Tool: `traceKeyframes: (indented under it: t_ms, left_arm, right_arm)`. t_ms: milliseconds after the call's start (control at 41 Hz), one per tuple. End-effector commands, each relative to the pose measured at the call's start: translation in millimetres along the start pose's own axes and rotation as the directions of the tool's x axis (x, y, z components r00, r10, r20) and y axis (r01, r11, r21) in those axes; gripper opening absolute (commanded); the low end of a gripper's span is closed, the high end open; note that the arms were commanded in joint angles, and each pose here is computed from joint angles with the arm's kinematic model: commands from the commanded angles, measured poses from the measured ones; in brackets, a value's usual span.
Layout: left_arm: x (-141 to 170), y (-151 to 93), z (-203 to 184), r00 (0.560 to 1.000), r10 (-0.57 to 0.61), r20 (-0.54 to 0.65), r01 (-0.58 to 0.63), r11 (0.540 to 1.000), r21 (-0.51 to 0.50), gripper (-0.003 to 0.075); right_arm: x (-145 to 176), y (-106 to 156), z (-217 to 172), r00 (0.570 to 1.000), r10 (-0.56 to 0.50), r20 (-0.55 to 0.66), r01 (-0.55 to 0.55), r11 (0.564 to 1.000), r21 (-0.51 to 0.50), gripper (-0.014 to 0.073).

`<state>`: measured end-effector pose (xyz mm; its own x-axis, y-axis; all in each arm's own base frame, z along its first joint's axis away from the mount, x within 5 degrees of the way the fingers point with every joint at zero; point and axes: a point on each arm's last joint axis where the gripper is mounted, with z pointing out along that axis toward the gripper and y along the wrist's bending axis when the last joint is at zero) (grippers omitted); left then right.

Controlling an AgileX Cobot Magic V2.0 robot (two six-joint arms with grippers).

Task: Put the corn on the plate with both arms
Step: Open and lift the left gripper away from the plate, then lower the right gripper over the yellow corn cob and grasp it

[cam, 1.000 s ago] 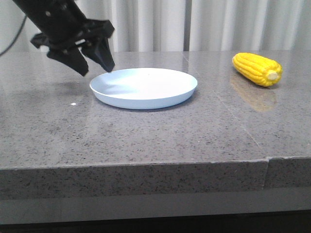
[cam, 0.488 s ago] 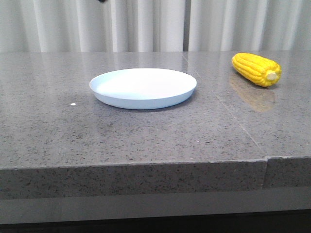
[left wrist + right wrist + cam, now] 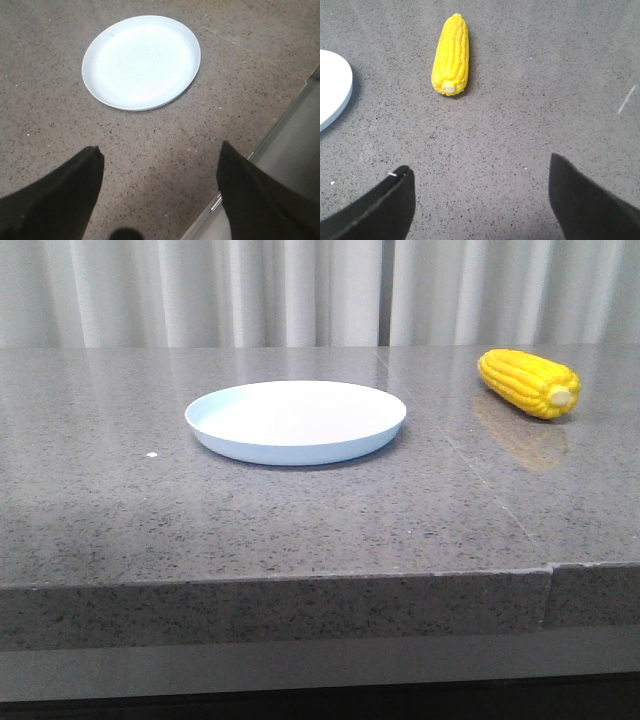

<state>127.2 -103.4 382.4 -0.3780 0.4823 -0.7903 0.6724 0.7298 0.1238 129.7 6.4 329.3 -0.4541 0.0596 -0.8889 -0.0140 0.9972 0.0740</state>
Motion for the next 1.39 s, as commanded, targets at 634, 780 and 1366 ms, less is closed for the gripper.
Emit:
traceKeyframes:
  t_ms: [634, 780, 1366]
  left_arm:
    - [6.7, -1.9, -19.2, 0.993, -0.014, 0.113, 0.014, 1.0, 0.003, 0.0473]
    - [6.7, -1.9, -19.2, 0.993, -0.014, 0.113, 0.014, 1.0, 0.003, 0.0473]
    - [6.7, -1.9, -19.2, 0.993, -0.014, 0.113, 0.014, 1.0, 0.003, 0.0473]
  right_arm:
    - [-20.1, 1.5, 5.5, 0.999, -0.004, 0.032, 0.004, 1.0, -0.002, 0.0587]
    - [-32.1, 7.3, 25.9, 0.997, -0.028, -0.077, 0.027, 0.999, -0.021, 0.0596]
    - [-118.3, 34.9, 172.1, 0.97, -0.07, -0.231, 0.058, 0.997, -0.059, 0.0596]
